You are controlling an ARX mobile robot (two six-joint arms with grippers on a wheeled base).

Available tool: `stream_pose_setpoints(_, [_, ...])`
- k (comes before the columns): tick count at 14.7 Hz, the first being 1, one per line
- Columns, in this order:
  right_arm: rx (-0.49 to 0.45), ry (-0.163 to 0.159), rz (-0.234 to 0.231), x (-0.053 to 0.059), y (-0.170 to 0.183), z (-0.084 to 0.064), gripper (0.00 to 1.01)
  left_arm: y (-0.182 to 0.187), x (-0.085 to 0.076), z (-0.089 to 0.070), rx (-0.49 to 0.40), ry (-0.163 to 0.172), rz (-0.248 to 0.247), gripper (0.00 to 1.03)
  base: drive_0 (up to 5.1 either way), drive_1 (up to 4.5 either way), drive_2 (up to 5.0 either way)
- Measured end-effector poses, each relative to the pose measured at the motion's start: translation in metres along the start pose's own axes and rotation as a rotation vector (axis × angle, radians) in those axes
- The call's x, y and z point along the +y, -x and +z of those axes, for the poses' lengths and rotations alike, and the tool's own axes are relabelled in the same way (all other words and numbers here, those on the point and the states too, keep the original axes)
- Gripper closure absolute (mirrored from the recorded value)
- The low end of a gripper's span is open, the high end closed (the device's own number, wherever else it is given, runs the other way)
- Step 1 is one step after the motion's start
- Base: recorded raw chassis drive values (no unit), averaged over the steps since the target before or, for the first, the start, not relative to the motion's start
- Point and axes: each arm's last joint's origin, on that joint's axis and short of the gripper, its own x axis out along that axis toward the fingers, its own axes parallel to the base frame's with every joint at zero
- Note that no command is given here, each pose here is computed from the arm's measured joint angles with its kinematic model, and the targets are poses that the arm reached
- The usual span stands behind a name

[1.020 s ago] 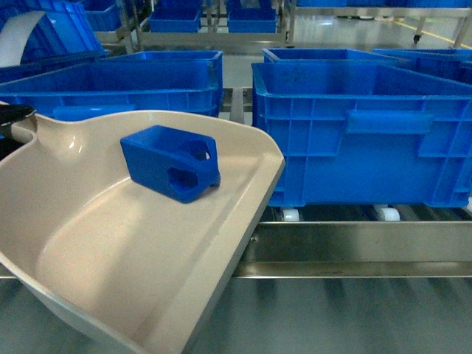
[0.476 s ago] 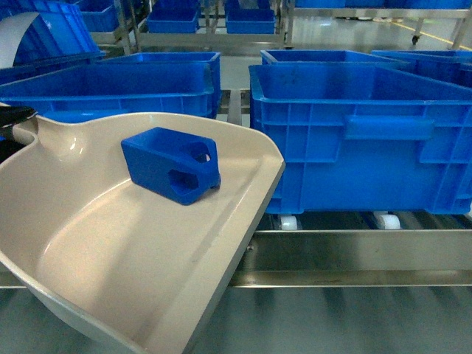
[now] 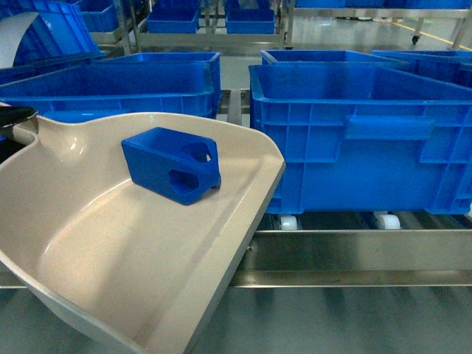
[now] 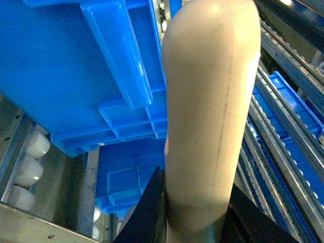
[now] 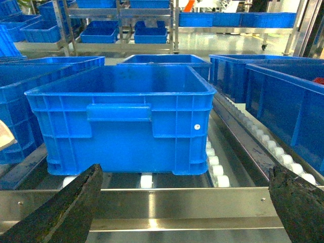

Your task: Place part in tray to right shelf

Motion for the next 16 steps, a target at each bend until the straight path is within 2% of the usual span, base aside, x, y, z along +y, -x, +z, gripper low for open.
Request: stream_pose_setpoints(16, [0.000, 0.000, 0.000, 0.0000, 0.0000, 0.0000, 0.03, 0.0000, 0.0000, 0.0000, 0.000, 0.000, 0.000, 0.85, 0.0, 0.00, 0.0])
